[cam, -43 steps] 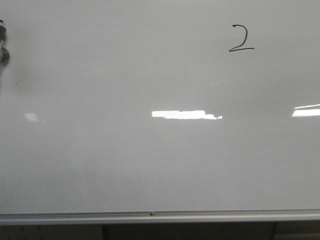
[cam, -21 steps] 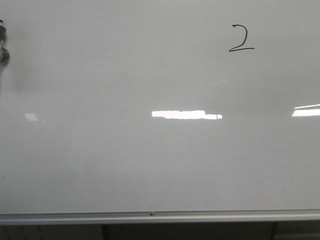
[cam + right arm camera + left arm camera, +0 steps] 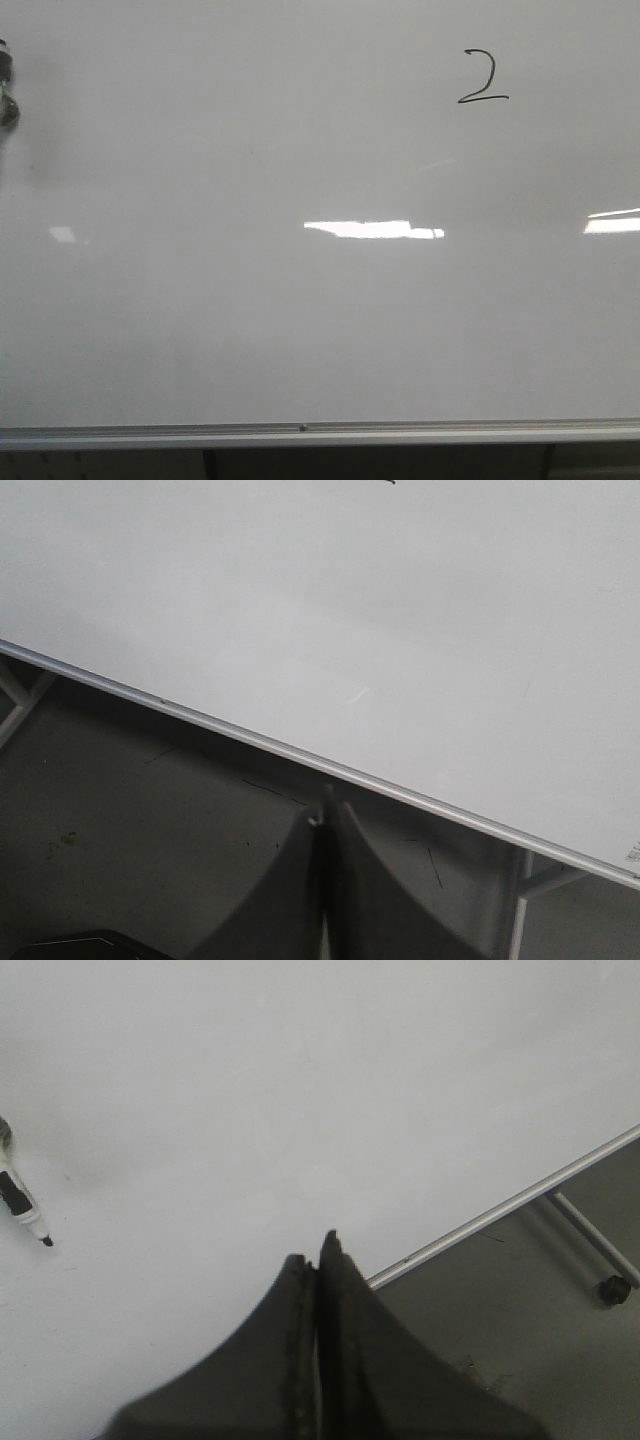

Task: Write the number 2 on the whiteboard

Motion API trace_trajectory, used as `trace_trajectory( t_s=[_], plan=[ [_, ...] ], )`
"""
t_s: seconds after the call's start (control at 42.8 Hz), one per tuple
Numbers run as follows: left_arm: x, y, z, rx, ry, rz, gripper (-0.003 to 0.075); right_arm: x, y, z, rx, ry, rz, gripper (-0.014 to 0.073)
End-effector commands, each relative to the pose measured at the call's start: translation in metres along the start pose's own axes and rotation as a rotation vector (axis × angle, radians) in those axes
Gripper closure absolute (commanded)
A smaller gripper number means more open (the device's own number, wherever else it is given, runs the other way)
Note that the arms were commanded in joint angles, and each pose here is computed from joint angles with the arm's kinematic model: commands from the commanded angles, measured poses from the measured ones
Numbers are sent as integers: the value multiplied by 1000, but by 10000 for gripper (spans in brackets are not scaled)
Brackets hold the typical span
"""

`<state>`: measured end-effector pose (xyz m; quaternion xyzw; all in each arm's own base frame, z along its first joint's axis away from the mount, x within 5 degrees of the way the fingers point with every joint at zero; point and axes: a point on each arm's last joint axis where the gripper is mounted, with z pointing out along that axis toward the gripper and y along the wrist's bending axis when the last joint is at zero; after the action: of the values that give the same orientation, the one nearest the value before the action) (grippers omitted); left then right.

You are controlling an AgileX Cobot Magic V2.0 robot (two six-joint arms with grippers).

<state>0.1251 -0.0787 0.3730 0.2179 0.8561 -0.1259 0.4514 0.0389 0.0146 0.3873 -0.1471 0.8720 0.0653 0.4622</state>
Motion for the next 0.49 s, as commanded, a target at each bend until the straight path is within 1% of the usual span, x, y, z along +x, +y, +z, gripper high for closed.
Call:
trace_trajectory(
  t_s=[0.0, 0.303, 0.35, 0.42, 0.467],
  plan=[
    [-15, -2, -8, 20, -101, -14, 740, -11, -1, -5, 9, -84, 2, 664],
    [-15, -2, -8, 20, -101, -12, 739, -11, -1, -5, 9, -84, 2, 664],
    [-14, 0, -11, 4, -115, 1, 740, -11, -1, -5, 9, -84, 2, 664],
    [-8, 8, -16, -49, -132, 9, 739, -11, -1, -5, 9, -82, 2, 664],
    [-2, 16, -22, -95, -153, -32, 739, -11, -1, -5, 9, -79, 2, 664]
  ],
)
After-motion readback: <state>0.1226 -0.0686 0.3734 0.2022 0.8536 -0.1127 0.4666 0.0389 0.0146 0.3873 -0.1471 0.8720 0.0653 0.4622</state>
